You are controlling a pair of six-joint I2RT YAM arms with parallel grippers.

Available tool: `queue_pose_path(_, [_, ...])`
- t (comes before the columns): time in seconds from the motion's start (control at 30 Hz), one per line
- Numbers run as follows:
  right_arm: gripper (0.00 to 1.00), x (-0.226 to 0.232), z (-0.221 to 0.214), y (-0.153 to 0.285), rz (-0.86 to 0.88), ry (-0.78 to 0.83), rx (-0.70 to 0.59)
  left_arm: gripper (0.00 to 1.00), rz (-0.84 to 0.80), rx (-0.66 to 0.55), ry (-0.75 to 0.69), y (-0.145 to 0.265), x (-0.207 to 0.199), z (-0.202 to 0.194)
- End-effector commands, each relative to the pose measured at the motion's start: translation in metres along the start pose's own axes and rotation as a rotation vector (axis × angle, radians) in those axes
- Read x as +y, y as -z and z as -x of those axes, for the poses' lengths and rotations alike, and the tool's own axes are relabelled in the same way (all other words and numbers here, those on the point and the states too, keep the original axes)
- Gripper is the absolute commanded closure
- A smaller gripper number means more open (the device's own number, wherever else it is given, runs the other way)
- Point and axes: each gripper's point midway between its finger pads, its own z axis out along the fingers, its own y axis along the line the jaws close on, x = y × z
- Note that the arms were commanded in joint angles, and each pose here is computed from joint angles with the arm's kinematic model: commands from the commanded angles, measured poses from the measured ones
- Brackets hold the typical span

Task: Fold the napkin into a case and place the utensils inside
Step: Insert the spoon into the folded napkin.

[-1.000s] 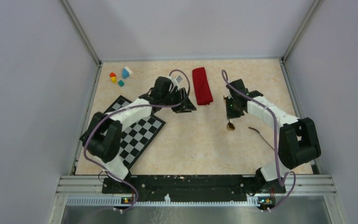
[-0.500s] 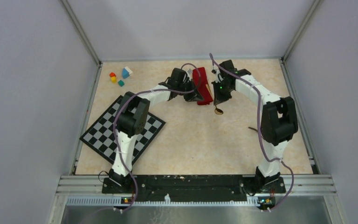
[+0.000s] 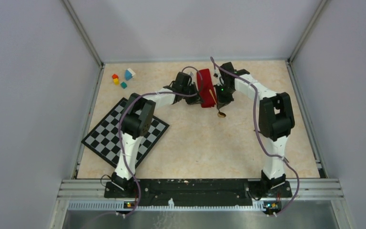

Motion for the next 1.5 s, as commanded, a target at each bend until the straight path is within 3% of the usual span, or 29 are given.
queue_pose_path(0.0, [1.0, 0.006, 0.02, 0.005, -0.014, 0.004, -0.047, 1.0, 0.036, -0.013, -0.016, -0.007, 0.018, -0.005])
queue_pose_path(0.33, [1.0, 0.01, 0.031, -0.011, -0.023, -0.011, -0.021, 1.0, 0.06, 0.036, -0.016, -0.013, 0.031, -0.017])
queue_pose_path(1.13, [1.0, 0.017, 0.063, -0.029, -0.035, -0.038, -0.02, 1.0, 0.142, 0.027, -0.107, -0.009, 0.045, -0.014])
queue_pose_path(1.4, [1.0, 0.022, 0.073, -0.03, -0.024, -0.037, -0.029, 1.0, 0.121, 0.022, -0.137, -0.006, 0.036, -0.011])
queue_pose_path(1.47, [1.0, 0.022, 0.075, -0.034, -0.021, -0.038, -0.031, 0.96, 0.104, 0.02, -0.14, -0.003, 0.029, -0.008])
